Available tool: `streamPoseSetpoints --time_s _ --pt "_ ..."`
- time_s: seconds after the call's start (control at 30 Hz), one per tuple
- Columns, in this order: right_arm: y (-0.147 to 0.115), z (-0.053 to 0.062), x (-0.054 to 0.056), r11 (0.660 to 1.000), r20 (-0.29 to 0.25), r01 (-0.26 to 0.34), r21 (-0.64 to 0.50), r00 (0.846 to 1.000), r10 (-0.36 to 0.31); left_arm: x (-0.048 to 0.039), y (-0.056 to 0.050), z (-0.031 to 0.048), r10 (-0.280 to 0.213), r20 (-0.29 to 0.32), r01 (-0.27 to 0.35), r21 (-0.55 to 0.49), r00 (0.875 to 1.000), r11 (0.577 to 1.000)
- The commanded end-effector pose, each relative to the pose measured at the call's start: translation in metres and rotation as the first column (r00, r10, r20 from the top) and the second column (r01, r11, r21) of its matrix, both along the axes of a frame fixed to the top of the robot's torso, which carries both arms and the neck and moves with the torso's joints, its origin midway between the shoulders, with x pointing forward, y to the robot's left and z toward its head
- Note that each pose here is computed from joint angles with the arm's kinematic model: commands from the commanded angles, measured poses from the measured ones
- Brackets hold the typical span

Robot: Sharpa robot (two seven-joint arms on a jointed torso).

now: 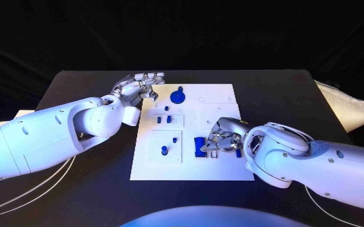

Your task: Assemble the parts on the task board

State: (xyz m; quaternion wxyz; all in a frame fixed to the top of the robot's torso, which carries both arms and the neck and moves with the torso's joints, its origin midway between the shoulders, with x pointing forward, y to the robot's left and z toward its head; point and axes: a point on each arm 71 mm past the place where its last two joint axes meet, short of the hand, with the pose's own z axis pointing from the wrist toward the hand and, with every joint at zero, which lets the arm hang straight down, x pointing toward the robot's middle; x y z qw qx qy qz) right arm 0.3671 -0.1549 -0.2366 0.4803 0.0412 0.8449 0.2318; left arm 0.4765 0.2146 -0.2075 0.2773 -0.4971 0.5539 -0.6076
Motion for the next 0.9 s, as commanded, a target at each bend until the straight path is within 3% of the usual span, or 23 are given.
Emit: streamPoseSetpoints --time_s 0.03,0.37,0.63,0.9 --pt "0.001 0.000 0.000 0.999 0.029 -0.024 -0.033 0.999 0.025 -0.0007 -0.003 0.0012 -0.022 0.008 0.023 -0.011 1.000 1.000" --pt "-0.011 0.005 -0.001 1.000 0.057 0.008 -0.012 0.998 -0.007 -0.0008 -0.002 0.0011 -0.020 0.007 0.021 -0.010 1.000 1.000" --pt "-0.043 0.017 -0.007 0.997 0.042 0.066 0.037 0.997 -0.067 -0.0005 -0.001 0.0009 -0.019 0.007 0.019 -0.009 1.000 1.000" --pt "-0.078 0.024 -0.008 0.995 0.045 0.085 -0.050 0.996 -0.083 -0.0007 -0.002 0.0011 -0.021 0.010 0.022 -0.009 1.000 1.000"
